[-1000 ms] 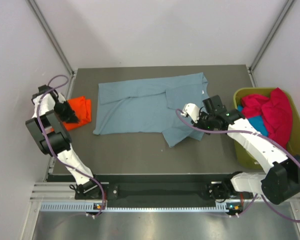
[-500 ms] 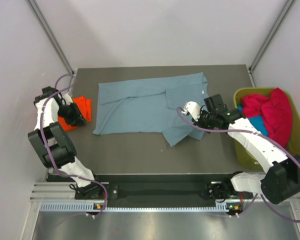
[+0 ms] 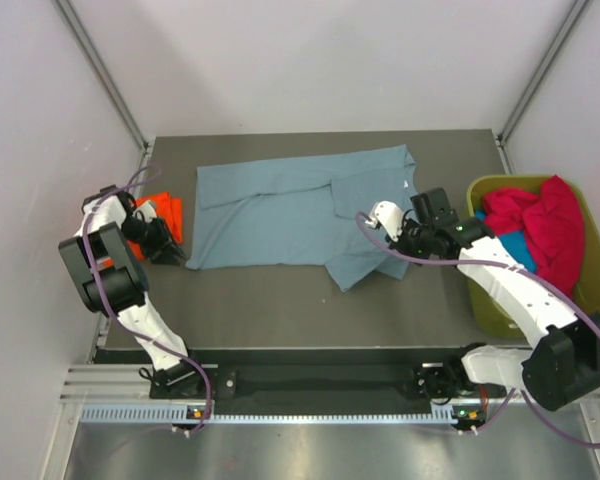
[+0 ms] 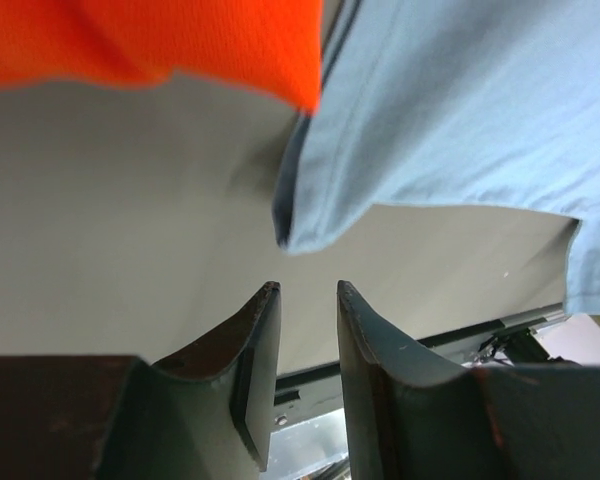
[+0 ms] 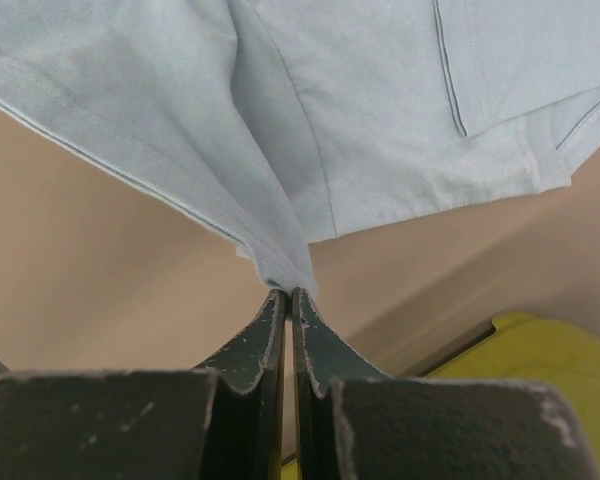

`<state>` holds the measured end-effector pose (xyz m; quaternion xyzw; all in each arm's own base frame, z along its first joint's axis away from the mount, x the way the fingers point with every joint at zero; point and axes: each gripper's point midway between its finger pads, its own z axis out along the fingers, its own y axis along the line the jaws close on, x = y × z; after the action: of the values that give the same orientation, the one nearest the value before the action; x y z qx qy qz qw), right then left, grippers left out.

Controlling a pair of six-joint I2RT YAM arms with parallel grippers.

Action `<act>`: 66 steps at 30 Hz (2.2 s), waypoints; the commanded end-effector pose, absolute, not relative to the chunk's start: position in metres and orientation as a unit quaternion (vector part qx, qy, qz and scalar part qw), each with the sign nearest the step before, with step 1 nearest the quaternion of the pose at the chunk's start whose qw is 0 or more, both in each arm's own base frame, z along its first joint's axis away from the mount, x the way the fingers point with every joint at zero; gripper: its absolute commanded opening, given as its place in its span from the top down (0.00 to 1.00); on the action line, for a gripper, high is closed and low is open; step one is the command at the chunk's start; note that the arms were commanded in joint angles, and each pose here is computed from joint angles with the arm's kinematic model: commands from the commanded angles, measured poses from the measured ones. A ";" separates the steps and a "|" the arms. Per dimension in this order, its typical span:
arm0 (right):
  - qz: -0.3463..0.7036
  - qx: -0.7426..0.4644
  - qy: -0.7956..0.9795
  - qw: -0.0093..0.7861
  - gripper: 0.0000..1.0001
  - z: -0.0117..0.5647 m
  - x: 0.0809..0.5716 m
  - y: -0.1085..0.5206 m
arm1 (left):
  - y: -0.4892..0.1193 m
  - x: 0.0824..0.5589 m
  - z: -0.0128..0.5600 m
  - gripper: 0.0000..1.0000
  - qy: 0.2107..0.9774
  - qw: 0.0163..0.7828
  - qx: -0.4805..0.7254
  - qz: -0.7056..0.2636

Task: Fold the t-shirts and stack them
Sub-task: Fold the tshirt

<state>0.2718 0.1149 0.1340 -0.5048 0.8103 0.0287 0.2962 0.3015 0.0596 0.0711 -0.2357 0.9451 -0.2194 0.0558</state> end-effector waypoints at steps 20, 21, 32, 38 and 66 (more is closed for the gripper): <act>0.021 -0.477 0.811 0.337 1.00 0.151 0.288 0.108 | 0.063 0.315 0.068 0.65 0.962 0.049 -0.207 -0.171; 0.021 -0.476 0.811 0.338 1.00 0.151 0.288 0.107 | 0.061 0.311 0.066 0.65 0.961 0.045 -0.209 -0.173; 0.020 -0.475 0.813 0.335 1.00 0.150 0.290 0.106 | 0.054 0.323 0.048 0.65 0.962 0.028 -0.202 -0.179; 0.020 -0.472 0.815 0.335 1.00 0.147 0.289 0.104 | 0.050 0.324 0.048 0.67 0.964 0.027 -0.198 -0.178; 0.024 -0.402 0.822 0.403 1.00 0.209 0.304 0.090 | 0.061 0.345 0.108 1.00 0.968 0.102 -0.162 -0.160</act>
<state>0.2899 0.0866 0.1539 -0.4309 0.8399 0.0223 0.3292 0.3308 0.0598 0.0633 -0.1878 0.9687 -0.1570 0.0423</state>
